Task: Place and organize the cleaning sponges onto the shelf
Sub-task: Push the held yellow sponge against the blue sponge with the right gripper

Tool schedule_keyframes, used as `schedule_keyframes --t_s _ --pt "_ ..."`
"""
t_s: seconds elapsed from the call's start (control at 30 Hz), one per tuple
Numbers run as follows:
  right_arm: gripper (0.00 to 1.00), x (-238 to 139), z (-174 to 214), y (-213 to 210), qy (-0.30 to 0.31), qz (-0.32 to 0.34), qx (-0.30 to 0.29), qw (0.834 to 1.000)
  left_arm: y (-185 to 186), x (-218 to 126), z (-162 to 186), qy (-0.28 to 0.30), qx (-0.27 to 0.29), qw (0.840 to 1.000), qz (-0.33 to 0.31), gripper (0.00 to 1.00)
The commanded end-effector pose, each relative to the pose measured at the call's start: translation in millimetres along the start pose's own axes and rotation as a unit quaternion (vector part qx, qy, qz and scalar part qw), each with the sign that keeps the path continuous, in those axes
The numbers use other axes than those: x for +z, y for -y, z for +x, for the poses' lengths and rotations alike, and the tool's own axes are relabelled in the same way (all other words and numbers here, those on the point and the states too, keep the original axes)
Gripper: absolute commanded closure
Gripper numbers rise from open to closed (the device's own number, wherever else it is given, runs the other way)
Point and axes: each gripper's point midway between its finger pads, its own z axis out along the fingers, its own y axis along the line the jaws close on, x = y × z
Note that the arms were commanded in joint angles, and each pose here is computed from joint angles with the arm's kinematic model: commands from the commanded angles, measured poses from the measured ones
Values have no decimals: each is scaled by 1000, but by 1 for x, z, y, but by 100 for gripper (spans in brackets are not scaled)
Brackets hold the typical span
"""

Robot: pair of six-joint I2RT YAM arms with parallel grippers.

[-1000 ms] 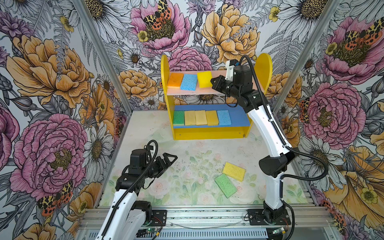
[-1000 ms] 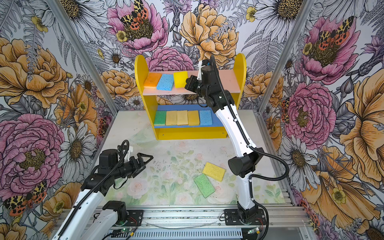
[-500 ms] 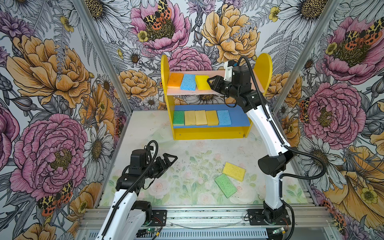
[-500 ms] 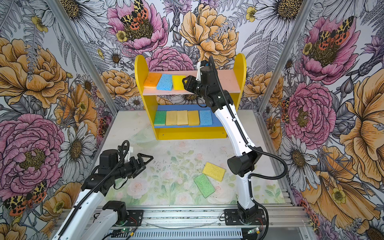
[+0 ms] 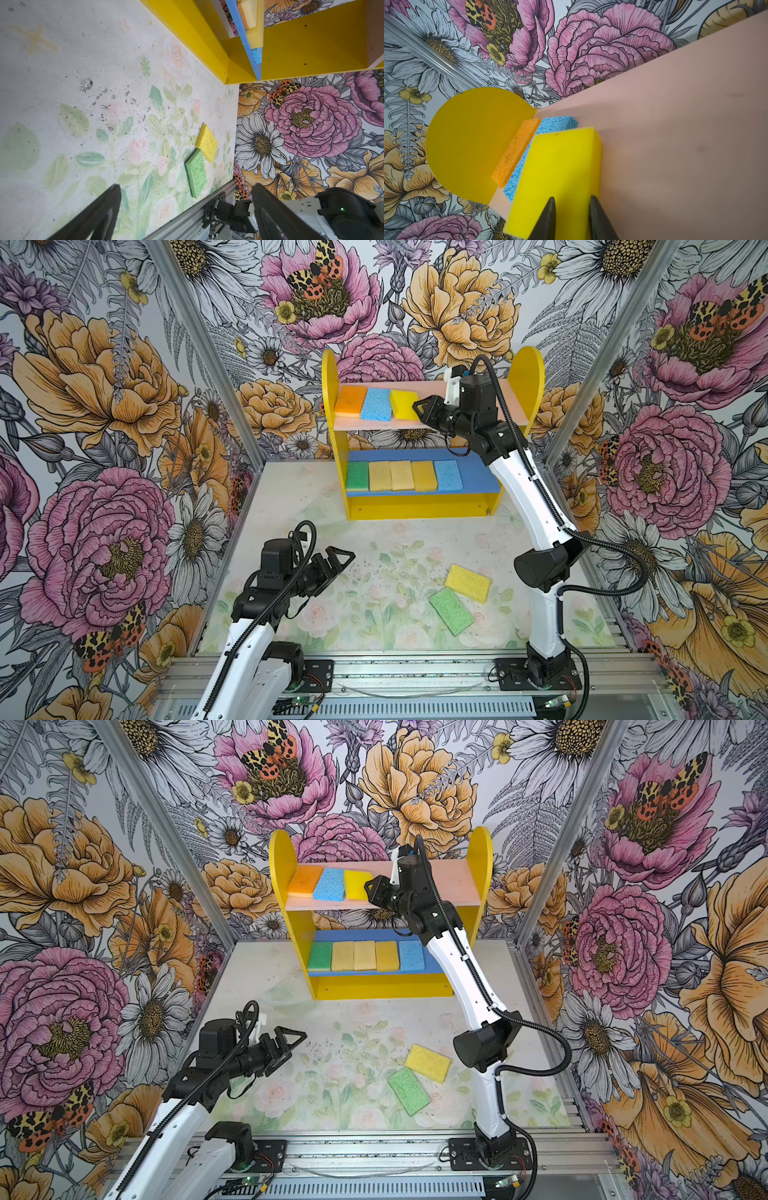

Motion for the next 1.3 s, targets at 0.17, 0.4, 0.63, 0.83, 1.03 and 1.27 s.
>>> schedule_keyframes --t_s 0.17,0.4,0.63,0.83,1.03,1.27 --pt "100 -11 -8 0 19 17 -10 1000 3 -1 -1 1 12 1000 11 1" --pt "100 -40 -23 -6 60 52 -37 996 3 -2 -2 3 12 1000 12 1" --pt "100 -36 -20 -1 55 58 -37 996 5 -3 -1 3 13 1000 16 1" --pt "90 -27 -13 4 46 62 -32 996 5 -3 0 1 12 1000 18 1" --pt "69 -18 -10 -2 40 46 -29 998 4 -2 0 -2 11 1000 16 1" --pt "61 -10 -5 -16 36 25 -21 999 6 -3 0 -1 13 1000 19 1"
